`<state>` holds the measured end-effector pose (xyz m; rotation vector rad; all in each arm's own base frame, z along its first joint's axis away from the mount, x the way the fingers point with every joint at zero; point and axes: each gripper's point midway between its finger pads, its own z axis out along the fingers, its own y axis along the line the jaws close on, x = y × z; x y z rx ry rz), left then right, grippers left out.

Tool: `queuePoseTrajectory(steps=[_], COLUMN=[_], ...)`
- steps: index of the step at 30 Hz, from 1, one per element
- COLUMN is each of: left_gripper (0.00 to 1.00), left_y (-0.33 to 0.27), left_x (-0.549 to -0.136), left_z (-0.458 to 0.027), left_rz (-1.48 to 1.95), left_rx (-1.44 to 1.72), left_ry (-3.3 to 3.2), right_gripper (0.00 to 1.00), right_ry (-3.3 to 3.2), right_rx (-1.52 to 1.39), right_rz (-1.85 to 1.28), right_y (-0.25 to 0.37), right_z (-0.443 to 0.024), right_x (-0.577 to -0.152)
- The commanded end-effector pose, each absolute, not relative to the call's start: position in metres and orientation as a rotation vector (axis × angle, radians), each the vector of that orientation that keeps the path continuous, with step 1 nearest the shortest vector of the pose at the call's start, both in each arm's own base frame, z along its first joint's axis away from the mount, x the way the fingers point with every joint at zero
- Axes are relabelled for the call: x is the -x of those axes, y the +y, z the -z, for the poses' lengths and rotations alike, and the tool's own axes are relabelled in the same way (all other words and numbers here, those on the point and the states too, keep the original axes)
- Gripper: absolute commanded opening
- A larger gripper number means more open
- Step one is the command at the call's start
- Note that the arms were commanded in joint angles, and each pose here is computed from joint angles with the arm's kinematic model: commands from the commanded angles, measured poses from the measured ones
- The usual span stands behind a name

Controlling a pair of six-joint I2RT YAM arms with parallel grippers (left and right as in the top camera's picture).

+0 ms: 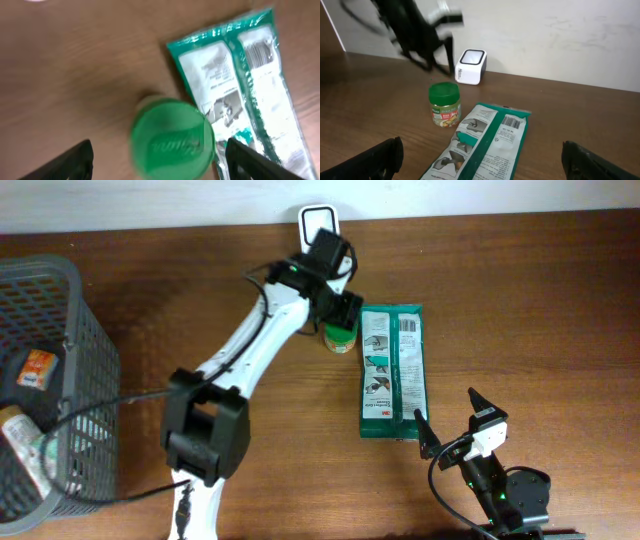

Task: Scan the item barcode
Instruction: 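Carry the green-lidded jar out and set it beside the packet, then reach the left gripper into the basket and grasp the mint-green pouch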

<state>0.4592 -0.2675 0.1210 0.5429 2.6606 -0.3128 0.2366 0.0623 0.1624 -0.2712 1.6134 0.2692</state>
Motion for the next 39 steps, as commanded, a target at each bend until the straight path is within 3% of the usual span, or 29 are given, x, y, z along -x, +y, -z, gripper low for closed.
queuePoseTrajectory(steps=[1,7,13,23,34,39], left_gripper=[0.81,0.78,0.74,0.74,0.75,0.81], left_y=[-0.206,-0.062,0.080,0.208,0.259,0.263], left_x=[-0.470,-0.430,-0.368,-0.307,-0.246,-0.230], left_z=[-0.276,-0.370,-0.376,-0.294,-0.161,-0.115], left_rz=[0.210,-0.035,-0.159,-0.279,-0.254,-0.258], left_rx=[-0.361,0.003,0.578,1.244,1.584,1.633], left_ry=[2.393,2.287,2.306,2.294,2.357,2.368], right_gripper=[0.99,0.98,0.98,0.98,0.98,0.99], right_ry=[1.620,1.620,1.620,1.620,1.620,1.620], right_rx=[0.269,0.269,0.269,0.269,0.269,0.269], right_rz=[-0.263,-0.263,-0.263,-0.263,-0.263,-0.263], right_y=[0.061,0.061,0.061,0.061,0.061,0.061], right_z=[-0.161,-0.161,-0.161,-0.161,-0.161,-0.161], right_x=[-0.236,-0.236,-0.236,-0.236,-0.236,-0.236])
